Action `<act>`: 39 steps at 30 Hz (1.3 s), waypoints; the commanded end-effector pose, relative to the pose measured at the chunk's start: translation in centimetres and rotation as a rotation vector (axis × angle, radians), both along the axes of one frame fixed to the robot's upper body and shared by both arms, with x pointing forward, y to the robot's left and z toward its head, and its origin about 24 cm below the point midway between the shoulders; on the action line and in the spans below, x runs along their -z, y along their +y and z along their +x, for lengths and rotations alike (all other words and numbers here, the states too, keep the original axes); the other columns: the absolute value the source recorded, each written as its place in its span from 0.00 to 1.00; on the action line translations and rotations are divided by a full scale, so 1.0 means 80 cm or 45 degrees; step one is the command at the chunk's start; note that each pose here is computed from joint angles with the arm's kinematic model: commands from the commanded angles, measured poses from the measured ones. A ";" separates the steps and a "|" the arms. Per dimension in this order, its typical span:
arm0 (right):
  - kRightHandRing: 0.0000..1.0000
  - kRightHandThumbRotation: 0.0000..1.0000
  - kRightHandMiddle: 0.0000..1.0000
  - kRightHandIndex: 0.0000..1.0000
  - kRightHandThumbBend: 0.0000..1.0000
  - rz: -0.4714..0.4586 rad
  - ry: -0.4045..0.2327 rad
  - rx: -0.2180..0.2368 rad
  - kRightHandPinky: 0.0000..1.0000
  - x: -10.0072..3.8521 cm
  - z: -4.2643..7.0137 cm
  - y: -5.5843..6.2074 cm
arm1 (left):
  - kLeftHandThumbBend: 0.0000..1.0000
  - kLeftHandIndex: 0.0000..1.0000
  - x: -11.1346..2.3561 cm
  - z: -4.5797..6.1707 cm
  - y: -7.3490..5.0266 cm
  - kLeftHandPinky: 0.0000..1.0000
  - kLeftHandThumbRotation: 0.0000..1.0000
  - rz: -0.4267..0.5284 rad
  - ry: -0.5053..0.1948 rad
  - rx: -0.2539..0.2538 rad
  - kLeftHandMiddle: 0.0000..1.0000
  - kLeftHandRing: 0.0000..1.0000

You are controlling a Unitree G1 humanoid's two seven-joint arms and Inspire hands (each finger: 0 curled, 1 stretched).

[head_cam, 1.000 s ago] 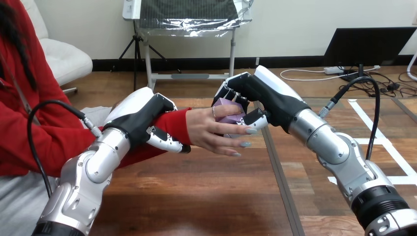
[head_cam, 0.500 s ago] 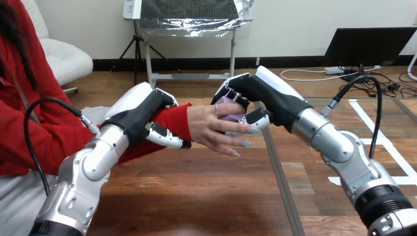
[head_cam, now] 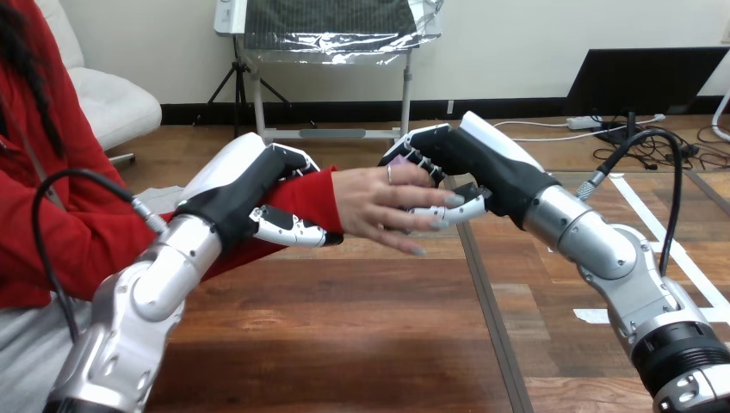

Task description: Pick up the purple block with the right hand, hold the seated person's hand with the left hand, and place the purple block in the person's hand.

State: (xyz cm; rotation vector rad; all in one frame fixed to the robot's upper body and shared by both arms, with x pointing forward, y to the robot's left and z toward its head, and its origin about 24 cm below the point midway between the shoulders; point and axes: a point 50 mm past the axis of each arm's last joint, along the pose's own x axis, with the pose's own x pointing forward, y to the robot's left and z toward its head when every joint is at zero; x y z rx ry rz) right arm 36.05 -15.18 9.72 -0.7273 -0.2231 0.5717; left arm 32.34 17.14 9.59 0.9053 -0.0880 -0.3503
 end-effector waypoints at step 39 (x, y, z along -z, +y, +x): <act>0.52 1.00 0.57 0.60 0.98 0.111 -0.010 -0.002 0.44 0.007 -0.005 -0.020 | 0.94 0.79 -0.042 -0.063 -0.006 0.64 0.56 -0.197 -0.262 0.126 0.81 0.80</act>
